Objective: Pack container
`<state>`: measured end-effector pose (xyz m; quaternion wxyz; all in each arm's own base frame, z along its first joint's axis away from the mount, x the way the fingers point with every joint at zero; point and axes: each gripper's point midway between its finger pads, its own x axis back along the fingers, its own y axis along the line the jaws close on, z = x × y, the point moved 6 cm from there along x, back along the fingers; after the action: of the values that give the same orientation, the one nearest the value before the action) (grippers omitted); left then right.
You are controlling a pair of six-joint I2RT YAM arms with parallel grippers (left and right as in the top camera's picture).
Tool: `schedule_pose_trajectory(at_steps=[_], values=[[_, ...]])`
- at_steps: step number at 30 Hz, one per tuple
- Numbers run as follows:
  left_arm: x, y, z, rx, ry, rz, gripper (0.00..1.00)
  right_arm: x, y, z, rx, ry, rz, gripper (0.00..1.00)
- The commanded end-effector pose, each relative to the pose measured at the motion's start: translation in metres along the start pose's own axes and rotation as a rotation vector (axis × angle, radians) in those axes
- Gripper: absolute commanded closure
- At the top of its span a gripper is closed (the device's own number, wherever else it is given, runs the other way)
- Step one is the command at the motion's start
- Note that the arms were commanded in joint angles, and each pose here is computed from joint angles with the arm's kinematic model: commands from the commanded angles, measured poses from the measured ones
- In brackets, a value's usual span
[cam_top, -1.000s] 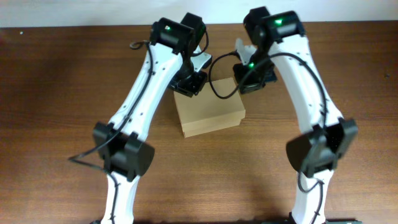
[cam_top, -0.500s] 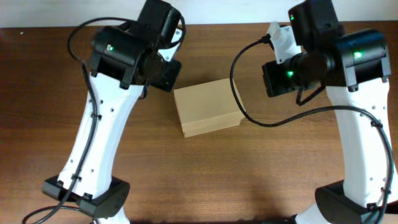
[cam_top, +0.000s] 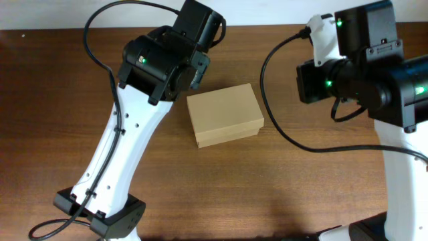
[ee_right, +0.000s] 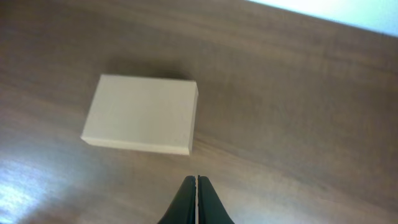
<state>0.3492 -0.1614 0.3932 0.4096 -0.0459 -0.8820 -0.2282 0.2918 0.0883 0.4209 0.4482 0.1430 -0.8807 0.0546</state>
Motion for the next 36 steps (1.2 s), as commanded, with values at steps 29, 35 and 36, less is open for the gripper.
schedule_pose_trajectory(at_steps=[29, 35, 36], values=[[-0.129, -0.096, 0.111, 0.103, 0.45, 0.718, 0.98, -0.235, 0.017, 0.073, -0.062, 0.477, -0.162, 0.96], [-0.138, -0.109, 0.127, 0.111, 0.491, 0.728, 0.98, -0.249, 0.027, 0.086, -0.042, 0.506, -0.171, 0.96], [-0.139, -0.11, 0.129, 0.112, 0.497, 0.728, 0.98, -0.252, 0.028, 0.089, -0.047, 0.51, -0.17, 0.96]])
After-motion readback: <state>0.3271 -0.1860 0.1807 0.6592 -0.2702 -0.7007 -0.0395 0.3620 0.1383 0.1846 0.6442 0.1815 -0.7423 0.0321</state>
